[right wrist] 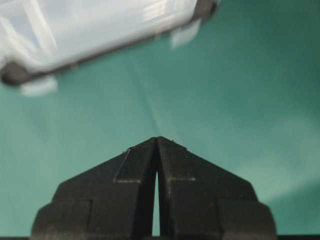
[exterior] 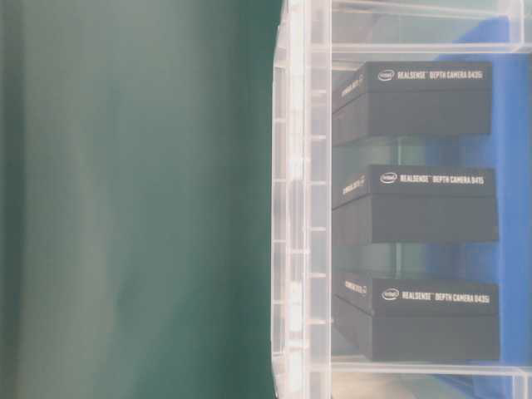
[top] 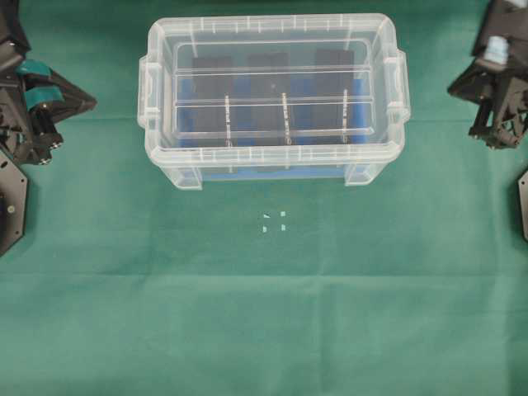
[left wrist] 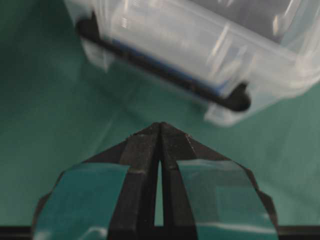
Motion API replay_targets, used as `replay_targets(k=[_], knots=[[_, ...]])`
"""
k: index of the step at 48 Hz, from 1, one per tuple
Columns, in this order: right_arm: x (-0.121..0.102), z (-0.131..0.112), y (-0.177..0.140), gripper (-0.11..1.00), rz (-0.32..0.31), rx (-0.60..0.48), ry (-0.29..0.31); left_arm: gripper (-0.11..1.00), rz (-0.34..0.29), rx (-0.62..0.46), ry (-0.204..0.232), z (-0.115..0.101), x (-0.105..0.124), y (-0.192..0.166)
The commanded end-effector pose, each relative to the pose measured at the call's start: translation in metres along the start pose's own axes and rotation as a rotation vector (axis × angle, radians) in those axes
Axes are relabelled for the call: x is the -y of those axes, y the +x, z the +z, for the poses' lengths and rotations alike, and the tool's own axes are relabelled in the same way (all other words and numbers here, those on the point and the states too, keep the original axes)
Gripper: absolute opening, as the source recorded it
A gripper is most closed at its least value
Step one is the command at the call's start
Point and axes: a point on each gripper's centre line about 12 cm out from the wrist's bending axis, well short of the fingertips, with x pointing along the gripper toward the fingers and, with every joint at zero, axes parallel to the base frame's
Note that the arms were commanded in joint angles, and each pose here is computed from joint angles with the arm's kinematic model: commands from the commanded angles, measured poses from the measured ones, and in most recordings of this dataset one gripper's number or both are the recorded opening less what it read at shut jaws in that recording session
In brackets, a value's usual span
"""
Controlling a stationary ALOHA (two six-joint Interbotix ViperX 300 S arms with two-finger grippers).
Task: Clamp the lid of the box with both arms, then lift and open it.
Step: 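Raise both grippers and rotate them to face the box ends, then move both grippers inward onto the lid rims at the box ends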
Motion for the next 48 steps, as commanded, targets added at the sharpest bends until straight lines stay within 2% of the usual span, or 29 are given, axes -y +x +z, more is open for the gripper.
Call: replay_targets(k=[1, 7, 23, 26, 34, 41, 48], knots=[[0.001, 0.006, -0.001, 0.00, -0.005, -0.055, 0.008, 0.00, 0.012, -0.054, -0.017, 0.005, 0.000, -0.002], [0.001, 0.006, 0.001, 0.00, -0.010, -0.106, 0.006, 0.00, 0.027, -0.140, -0.029, 0.000, -0.001, 0.002], [0.003, 0.009, 0.001, 0.00, -0.020, -0.098, -0.023, 0.00, 0.033, -0.159, -0.011, 0.002, -0.001, 0.004], [0.004, 0.009, 0.001, 0.00, -0.027, -0.096, -0.047, 0.00, 0.029, -0.171, 0.010, 0.001, 0.000, 0.005], [0.004, 0.009, 0.001, 0.00, -0.041, -0.099, -0.134, 0.00, 0.012, -0.199, 0.102, -0.001, 0.004, 0.006], [0.005, 0.010, 0.000, 0.00, -0.050, -0.099, -0.197, 0.00, 0.015, -0.256, 0.133, -0.007, 0.003, 0.006], [0.006, 0.010, 0.001, 0.00, -0.050, -0.101, -0.218, 0.00, 0.015, -0.287, 0.155, -0.010, 0.002, 0.005]])
